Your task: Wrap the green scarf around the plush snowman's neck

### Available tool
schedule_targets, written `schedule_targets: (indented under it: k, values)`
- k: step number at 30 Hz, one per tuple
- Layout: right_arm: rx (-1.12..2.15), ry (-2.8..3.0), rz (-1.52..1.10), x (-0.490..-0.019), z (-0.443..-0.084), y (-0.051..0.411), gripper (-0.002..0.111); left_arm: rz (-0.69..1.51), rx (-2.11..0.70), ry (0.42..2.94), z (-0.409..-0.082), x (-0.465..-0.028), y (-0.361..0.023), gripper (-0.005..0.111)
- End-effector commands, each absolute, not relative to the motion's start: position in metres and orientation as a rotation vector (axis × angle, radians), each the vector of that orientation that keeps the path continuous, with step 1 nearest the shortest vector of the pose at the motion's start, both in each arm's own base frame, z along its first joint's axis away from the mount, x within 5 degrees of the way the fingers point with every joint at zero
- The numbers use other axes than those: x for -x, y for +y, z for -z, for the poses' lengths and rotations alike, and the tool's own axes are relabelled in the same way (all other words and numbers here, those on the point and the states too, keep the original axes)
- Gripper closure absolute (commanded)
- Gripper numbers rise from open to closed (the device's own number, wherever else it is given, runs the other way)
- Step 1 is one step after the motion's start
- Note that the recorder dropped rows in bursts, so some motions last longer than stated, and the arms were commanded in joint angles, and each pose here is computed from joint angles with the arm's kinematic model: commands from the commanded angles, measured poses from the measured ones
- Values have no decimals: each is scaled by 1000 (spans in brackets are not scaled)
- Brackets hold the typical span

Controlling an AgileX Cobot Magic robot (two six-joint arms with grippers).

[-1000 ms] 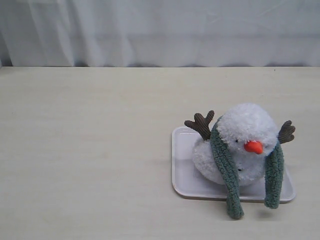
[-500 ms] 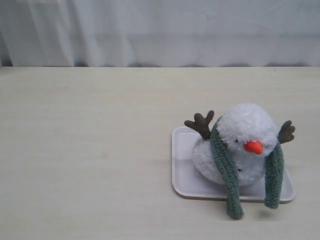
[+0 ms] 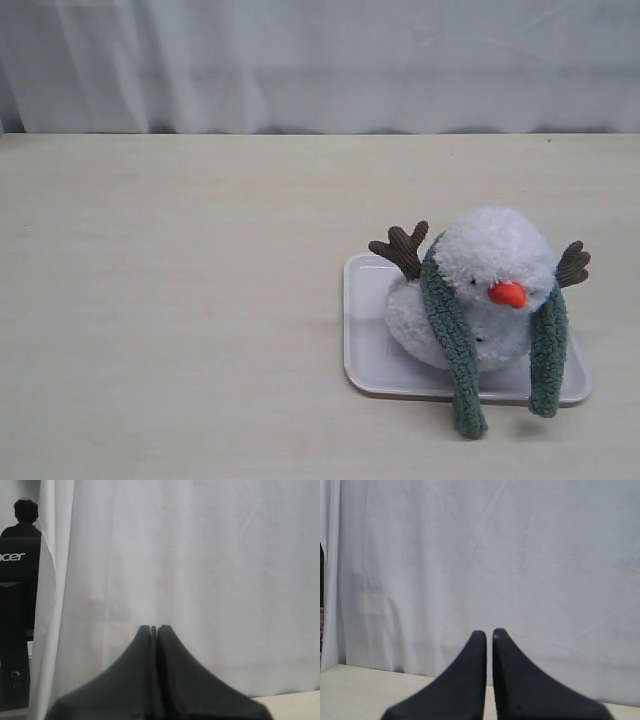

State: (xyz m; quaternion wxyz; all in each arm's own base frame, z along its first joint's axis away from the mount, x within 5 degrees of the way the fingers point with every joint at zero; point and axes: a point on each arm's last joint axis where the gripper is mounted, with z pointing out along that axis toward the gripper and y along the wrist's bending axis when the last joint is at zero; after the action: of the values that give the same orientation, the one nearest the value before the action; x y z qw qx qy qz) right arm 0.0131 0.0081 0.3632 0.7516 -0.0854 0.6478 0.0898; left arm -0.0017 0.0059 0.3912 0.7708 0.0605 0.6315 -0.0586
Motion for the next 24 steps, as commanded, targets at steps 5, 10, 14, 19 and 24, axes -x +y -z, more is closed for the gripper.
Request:
schedule_targets:
  k: [5,10,14,19,24]
  values:
    - [180,1407,-198,-12,-363,8,104,65,-79,1349,-390,9,6,107]
    - [180,1407,-198,-12,-363,8,104,48,-67,1351,-389,8,6,107]
    - [180,1407,-198,-12,-363,8,104,33,-82,1261,-375,5,5,107]
    - [180,1407,-198,-12,-363,8,104,33,-96,1147,-346,-5,1,107]
    - [180,1407,-198,-12,-363,8,104,-2,-65,1190,-325,-18,0,107]
